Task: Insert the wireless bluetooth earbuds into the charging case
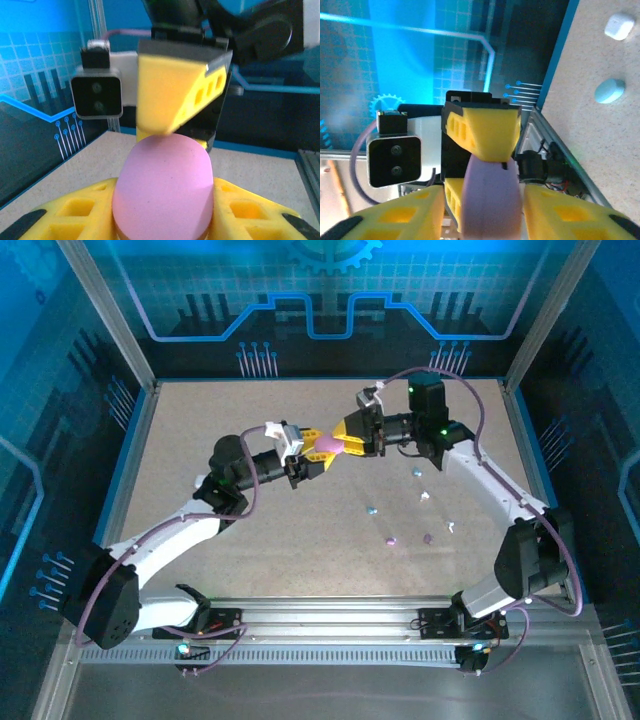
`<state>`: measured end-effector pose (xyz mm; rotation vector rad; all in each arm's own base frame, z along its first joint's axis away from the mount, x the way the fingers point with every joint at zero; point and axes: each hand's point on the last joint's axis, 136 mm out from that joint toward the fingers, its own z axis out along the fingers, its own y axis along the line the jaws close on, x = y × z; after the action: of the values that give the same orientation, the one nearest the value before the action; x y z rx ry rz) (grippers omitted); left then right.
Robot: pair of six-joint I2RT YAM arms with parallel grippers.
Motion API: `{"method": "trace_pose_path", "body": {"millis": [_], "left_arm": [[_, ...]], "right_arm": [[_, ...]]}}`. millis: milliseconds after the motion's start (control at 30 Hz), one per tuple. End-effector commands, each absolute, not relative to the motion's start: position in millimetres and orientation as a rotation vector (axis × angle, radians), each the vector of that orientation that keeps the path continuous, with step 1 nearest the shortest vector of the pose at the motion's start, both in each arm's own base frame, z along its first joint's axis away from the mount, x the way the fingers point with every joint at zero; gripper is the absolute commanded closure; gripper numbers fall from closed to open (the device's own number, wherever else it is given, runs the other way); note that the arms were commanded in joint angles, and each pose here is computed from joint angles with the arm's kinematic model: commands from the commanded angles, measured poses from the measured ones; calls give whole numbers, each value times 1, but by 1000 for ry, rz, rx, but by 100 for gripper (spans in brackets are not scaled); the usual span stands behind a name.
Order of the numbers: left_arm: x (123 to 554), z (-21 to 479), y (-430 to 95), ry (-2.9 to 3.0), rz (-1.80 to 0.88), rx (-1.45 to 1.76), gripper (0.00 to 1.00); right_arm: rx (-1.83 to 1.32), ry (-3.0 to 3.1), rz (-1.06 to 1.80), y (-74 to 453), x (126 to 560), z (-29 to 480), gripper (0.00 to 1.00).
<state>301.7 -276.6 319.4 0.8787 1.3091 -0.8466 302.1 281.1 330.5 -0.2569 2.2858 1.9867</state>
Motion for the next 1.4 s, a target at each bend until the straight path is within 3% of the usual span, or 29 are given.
{"method": "trace_pose_path", "body": {"millis": [0,267,633,733,800,900,1067,1367], "left_arm": [[291,325,-278,1322,-797,985,72],[289,325,-276,1370,-752,1063,71],[291,330,-280,1355,-763,1066,69],[291,330,-280,1355,-763,1065,69],[292,330,-280,1355,-761,1065,67],[293,329,-279,1359,-758,1059,59],[296,321,-275,1354,-791,1016,34],[305,313,-268,1304,-852,952,32]], "right_arm": [[-313,2393,1780,271,293,320,47],[-365,2451,1748,272,285,307,47],[-415,2410,1917,289,282,309,53],[-417,2413,1926,290,283,306,60],[-410,2416,1927,290,284,305,71],[-386,2407,1941,289,287,304,79],[-331,2313,2032,283,298,316,84],[-354,2233,2110,278,299,336,84]]}}
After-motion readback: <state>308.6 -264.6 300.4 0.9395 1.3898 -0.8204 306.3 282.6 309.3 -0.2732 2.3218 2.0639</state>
